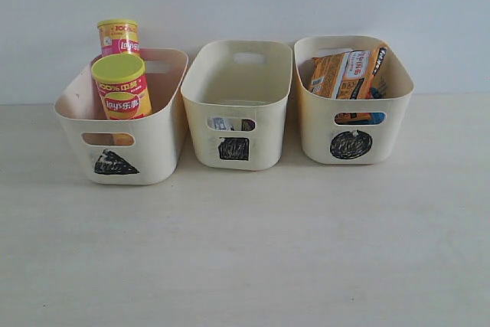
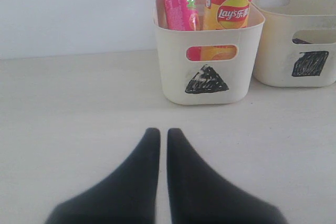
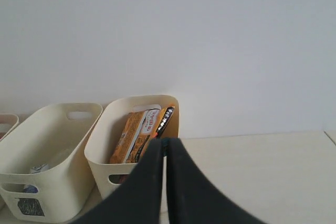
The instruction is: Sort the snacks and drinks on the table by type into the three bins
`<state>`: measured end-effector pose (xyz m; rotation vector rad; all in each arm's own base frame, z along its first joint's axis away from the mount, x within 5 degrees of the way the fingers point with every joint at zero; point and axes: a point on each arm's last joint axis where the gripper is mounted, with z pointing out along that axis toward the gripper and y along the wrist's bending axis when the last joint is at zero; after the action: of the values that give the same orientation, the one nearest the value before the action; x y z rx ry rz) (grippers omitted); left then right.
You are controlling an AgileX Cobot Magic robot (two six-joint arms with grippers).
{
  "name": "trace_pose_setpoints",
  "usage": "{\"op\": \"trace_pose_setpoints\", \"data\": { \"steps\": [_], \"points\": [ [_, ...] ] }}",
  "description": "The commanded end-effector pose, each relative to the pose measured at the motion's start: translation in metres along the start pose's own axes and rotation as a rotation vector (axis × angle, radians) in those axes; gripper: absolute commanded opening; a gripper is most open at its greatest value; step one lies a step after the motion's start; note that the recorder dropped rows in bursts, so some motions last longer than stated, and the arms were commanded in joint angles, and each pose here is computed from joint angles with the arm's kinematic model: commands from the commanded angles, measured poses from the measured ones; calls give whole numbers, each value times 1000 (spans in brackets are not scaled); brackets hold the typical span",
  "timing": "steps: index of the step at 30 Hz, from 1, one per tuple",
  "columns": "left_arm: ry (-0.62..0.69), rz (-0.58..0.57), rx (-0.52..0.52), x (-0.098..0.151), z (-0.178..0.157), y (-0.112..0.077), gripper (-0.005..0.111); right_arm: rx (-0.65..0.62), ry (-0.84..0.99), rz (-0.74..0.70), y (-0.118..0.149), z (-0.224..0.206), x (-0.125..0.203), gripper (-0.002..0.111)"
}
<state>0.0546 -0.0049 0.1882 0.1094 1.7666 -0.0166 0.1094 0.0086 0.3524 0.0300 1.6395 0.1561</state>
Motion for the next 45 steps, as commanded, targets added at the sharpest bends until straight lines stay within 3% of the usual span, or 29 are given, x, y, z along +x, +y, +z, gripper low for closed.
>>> {"op": "trace_pose_setpoints", "data": {
  "steps": [1, 10, 15, 21, 25, 31, 45],
  "points": [
    [-3, -7, -3, 1, 0, 0, 4, -3, 4, 0, 0, 0, 1, 0],
    [-3, -7, -3, 1, 0, 0, 4, -3, 21, -6, 0, 0, 3, 0],
    [-3, -7, -3, 1, 0, 0, 4, -6, 198, -16, 0, -2, 19, 0],
    [-3, -7, -3, 1, 0, 0, 4, 15, 168, -243, -3, -16, 16, 0],
    [-3, -7, -3, 1, 0, 0, 4, 34, 151, -283, -5, -22, 16, 0],
    [-3, -7, -3, 1, 0, 0, 4, 39, 141, -217, -7, -29, 40, 0],
    [-3, -7, -3, 1, 0, 0, 4, 46, 91, -31, -18, -43, 134, 0]
  ]
}}
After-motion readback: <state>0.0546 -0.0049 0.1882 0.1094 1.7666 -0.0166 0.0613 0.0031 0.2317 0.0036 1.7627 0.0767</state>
